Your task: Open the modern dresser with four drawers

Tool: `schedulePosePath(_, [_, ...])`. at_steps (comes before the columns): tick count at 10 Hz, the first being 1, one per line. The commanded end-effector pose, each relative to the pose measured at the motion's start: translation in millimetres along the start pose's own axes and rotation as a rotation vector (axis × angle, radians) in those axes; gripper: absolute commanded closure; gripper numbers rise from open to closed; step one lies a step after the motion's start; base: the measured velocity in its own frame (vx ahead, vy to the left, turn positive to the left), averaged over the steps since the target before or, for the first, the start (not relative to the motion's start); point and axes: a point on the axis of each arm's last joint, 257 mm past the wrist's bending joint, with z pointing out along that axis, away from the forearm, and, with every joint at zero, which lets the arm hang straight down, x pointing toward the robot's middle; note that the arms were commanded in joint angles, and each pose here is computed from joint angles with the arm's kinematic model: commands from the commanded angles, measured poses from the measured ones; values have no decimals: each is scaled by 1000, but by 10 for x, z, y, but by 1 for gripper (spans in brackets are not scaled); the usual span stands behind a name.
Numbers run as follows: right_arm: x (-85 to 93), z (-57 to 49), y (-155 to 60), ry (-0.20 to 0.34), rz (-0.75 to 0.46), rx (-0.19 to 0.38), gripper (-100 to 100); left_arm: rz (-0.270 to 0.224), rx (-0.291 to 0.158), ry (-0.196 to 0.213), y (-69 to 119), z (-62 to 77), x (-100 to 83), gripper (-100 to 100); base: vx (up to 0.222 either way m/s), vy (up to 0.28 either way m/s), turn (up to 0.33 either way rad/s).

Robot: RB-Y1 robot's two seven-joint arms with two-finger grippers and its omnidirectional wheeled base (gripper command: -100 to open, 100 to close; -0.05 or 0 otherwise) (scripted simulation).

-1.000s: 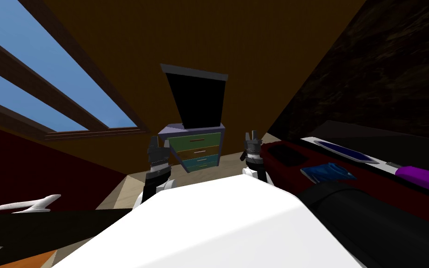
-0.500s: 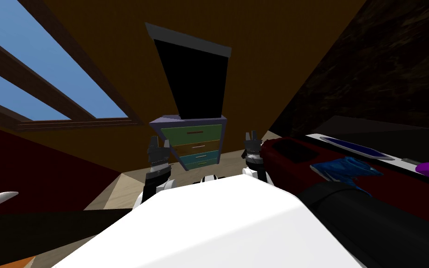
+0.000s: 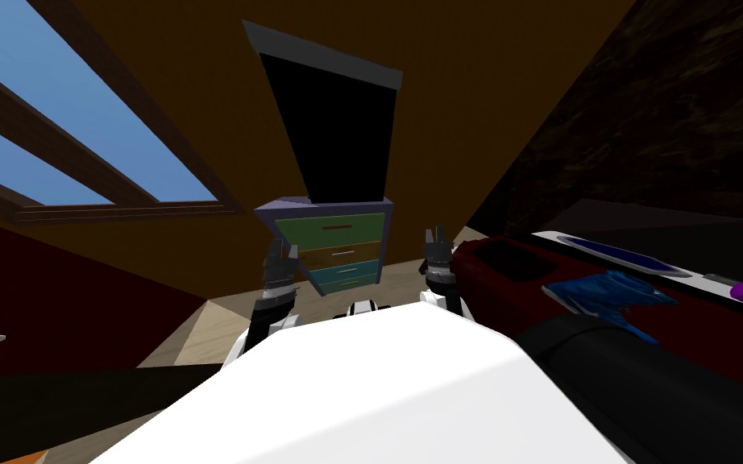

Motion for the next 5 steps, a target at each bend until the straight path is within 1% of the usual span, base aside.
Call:
schedulePosePath(1, [0, 0, 0, 0, 0, 0, 0, 20, -27, 46, 191, -50, 38, -100, 34, -6, 1])
schedulePosePath(5, [0, 0, 0, 0, 0, 0, 0, 41, -83, 88, 564, -175, 50, -100, 38, -10, 2])
